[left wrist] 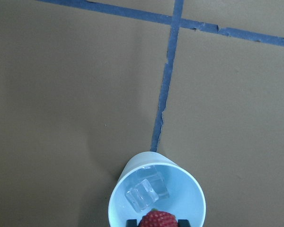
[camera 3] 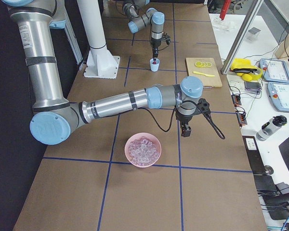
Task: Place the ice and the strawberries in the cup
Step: 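Lower the strawberry into the blue cup and open the left gripper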
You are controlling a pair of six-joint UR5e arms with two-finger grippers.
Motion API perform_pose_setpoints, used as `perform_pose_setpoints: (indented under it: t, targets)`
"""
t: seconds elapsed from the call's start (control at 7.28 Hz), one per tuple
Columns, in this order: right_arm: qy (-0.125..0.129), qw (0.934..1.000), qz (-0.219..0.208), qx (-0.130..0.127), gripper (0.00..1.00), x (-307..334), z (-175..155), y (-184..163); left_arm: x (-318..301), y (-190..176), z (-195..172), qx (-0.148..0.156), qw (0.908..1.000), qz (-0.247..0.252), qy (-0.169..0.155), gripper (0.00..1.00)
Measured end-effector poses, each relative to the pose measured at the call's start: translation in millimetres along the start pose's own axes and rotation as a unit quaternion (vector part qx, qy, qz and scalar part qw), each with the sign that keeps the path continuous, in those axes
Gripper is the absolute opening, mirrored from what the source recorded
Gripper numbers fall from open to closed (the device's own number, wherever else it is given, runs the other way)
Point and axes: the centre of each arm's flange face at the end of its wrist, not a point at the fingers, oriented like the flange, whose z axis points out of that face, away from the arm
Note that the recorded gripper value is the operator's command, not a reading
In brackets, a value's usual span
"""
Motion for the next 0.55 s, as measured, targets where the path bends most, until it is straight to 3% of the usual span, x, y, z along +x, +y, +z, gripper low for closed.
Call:
perform_pose_setpoints:
  t: [0.55]
  targets:
    - [0.003, 1.0000, 0.002, -0.001, 0.99, 28, -1, 7, -17, -21, -22, 0.014, 0.9998, 0.006, -0.009, 1.00]
